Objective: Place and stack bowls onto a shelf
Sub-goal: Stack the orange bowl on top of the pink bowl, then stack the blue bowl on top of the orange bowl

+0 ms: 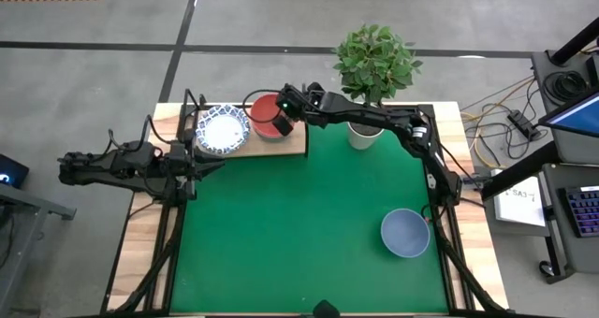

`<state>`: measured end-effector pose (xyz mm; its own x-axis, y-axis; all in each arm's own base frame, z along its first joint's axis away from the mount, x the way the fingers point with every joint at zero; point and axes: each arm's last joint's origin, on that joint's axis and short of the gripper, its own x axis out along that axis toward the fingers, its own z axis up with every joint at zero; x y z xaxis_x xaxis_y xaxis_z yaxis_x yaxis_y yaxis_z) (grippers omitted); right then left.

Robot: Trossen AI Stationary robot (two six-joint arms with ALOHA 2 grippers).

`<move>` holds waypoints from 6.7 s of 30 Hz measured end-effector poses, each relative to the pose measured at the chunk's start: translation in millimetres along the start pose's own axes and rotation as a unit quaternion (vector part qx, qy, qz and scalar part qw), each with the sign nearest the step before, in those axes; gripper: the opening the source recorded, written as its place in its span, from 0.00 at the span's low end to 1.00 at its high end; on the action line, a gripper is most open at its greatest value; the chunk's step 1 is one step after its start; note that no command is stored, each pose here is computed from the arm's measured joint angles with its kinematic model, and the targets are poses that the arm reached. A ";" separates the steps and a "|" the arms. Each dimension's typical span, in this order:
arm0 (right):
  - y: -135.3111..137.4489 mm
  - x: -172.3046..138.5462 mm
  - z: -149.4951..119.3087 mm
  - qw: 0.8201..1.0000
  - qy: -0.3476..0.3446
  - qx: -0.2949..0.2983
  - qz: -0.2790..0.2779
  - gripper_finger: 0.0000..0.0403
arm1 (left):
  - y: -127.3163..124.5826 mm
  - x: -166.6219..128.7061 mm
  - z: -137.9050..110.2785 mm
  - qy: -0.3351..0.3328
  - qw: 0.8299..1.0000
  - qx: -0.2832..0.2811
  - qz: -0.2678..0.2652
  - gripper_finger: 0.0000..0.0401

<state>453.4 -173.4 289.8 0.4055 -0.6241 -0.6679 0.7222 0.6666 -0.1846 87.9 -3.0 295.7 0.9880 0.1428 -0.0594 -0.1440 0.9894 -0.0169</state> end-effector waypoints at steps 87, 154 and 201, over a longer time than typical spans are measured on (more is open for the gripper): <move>56.5 69.2 -19.4 0.930 -0.349 0.098 0.068 0.02 | 0.0 0.0 -1.8 0.009 1.000 0.011 0.000 0.10; 77.1 -158.8 -71.5 0.953 0.154 0.012 0.261 0.02 | 0.1 0.2 -3.3 0.017 1.000 0.015 0.000 0.10; 95.7 -184.2 -266.5 0.793 0.600 0.068 -0.083 0.29 | 0.3 1.2 -6.4 0.025 0.999 0.019 0.008 0.10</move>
<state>298.4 114.0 202.9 -0.4681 0.1930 -0.8624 0.7964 0.5150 -0.3170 88.6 -2.7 289.2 0.9814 0.1583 -0.1087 -0.1568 0.9874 0.0219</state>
